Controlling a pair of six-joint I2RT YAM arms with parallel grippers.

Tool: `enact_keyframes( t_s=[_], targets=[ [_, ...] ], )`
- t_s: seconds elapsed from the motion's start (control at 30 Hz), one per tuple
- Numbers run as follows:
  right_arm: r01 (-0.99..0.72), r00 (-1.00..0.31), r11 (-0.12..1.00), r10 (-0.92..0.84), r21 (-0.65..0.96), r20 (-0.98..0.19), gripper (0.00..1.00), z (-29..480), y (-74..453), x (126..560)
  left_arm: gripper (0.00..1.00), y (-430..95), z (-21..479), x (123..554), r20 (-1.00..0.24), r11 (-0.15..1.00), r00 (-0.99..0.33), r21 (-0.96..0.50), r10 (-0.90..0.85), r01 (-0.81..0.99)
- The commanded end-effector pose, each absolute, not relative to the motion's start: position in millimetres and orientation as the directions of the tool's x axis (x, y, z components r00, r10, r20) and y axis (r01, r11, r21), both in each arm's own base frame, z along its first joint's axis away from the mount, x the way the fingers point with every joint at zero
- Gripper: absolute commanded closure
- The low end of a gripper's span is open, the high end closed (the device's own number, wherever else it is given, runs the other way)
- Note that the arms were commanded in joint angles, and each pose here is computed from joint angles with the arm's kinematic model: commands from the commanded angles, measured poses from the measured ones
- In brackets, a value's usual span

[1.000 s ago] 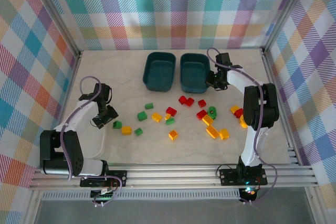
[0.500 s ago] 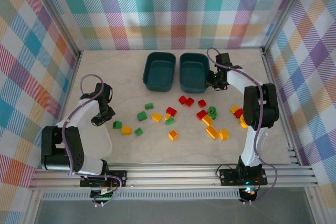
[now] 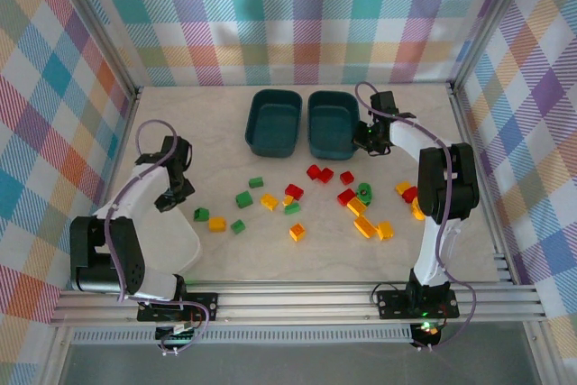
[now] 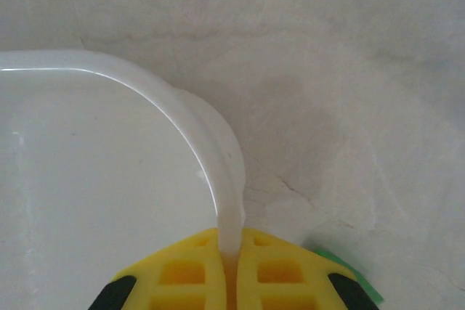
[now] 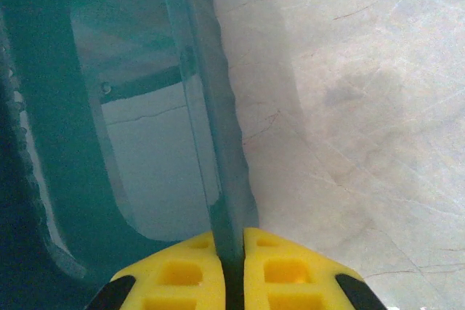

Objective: Sort the legos into containers by color

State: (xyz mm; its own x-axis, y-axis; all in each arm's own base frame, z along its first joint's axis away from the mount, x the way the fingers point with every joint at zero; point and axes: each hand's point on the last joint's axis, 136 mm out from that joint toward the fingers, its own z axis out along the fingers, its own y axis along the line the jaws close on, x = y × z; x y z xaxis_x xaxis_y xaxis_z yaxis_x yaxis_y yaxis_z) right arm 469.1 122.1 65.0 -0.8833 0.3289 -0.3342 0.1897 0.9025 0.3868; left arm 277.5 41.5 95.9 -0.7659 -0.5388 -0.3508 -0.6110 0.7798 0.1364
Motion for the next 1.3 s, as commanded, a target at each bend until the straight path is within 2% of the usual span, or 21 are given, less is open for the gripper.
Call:
enact_keyframes(
  t_s=[0.0, 0.1, 0.27, 0.4, 0.5, 0.8, 0.83, 0.87, 0.9, 0.93, 1.03, 1.07, 1.13, 1.2, 1.27],
  targets=[
    [0.183, -0.891, 0.897, 0.324, 0.403, -0.318, 0.98, 63.0, 128.0, 464.3, 1.00, 41.5, 147.8, 290.9, -0.443, 0.814, -0.778, 0.163, -0.445, -0.558],
    [0.186, -0.892, 0.894, 0.328, 0.408, -0.312, 0.98, 61.6, 129.2, 465.7, 1.00, 36.4, 172.6, 315.6, -0.483, 0.851, -0.787, 0.146, -0.384, -0.505],
    [0.184, -0.892, 0.893, 0.327, 0.412, -0.312, 0.98, 63.9, 130.3, 467.4, 1.00, -6.2, 185.1, 385.2, -0.473, 0.952, -0.839, 0.000, -0.268, -0.305],
    [0.190, -0.891, 0.890, 0.334, 0.415, -0.309, 0.98, 66.4, 130.5, 468.0, 1.00, -33.2, 173.0, 445.9, -0.460, 0.977, -0.863, -0.063, -0.209, -0.203],
    [0.198, -0.891, 0.890, 0.338, 0.411, -0.303, 0.98, 65.8, 131.2, 469.0, 1.00, -55.0, 157.5, 486.8, -0.454, 0.990, -0.880, -0.056, -0.139, -0.127],
    [0.227, -0.893, 0.891, 0.351, 0.392, -0.281, 0.97, 58.9, 129.6, 465.4, 0.99, -105.7, 119.6, 559.7, -0.435, 0.997, -0.899, -0.070, -0.053, -0.025],
    [0.227, -0.893, 0.891, 0.352, 0.393, -0.282, 0.97, 59.2, 130.0, 465.7, 0.92, -109.1, 118.9, 564.3, -0.440, 0.997, -0.897, -0.071, -0.049, -0.020],
    [0.229, -0.894, 0.892, 0.352, 0.390, -0.279, 0.97, 58.1, 129.7, 464.6, 0.76, -111.8, 120.2, 568.2, -0.446, 0.997, -0.894, -0.071, -0.048, -0.018],
    [0.231, -0.894, 0.892, 0.352, 0.388, -0.278, 0.96, 58.2, 130.0, 464.1, 0.52, -112.4, 122.0, 570.5, -0.451, 0.997, -0.891, -0.074, -0.052, -0.021],
    [0.230, -0.894, 0.893, 0.352, 0.387, -0.279, 0.96, 59.1, 130.1, 464.2, 0.34, -111.5, 125.4, 570.9, -0.455, 0.997, -0.888, -0.074, -0.060, -0.030],
    [0.228, -0.894, 0.895, 0.348, 0.383, -0.280, 0.95, 60.4, 131.3, 462.9, 0.08, -107.0, 150.2, 563.7, -0.482, 0.996, -0.873, -0.071, -0.074, -0.046],
    [0.228, -0.895, 0.896, 0.347, 0.382, -0.280, 0.95, 60.6, 131.7, 462.3, 0.03, -102.8, 162.1, 558.1, -0.492, 0.996, -0.866, -0.067, -0.085, -0.060],
    [0.223, -0.897, 0.898, 0.341, 0.378, -0.280, 0.95, 61.9, 132.6, 461.8, 0.01, -93.5, 186.1, 544.1, -0.528, 0.994, -0.842, -0.061, -0.109, -0.091],
    [0.219, -0.898, 0.902, 0.335, 0.373, -0.284, 0.95, 63.4, 131.9, 461.2, 0.01, -75.0, 203.5, 521.9, -0.567, 0.986, -0.807, -0.062, -0.164, -0.156],
    [0.213, -0.899, 0.903, 0.330, 0.372, -0.288, 0.95, 65.0, 132.0, 460.4, 0.07, -52.6, 204.2, 496.4, -0.575, 0.969, -0.784, -0.074, -0.233, -0.234]
  ],
)
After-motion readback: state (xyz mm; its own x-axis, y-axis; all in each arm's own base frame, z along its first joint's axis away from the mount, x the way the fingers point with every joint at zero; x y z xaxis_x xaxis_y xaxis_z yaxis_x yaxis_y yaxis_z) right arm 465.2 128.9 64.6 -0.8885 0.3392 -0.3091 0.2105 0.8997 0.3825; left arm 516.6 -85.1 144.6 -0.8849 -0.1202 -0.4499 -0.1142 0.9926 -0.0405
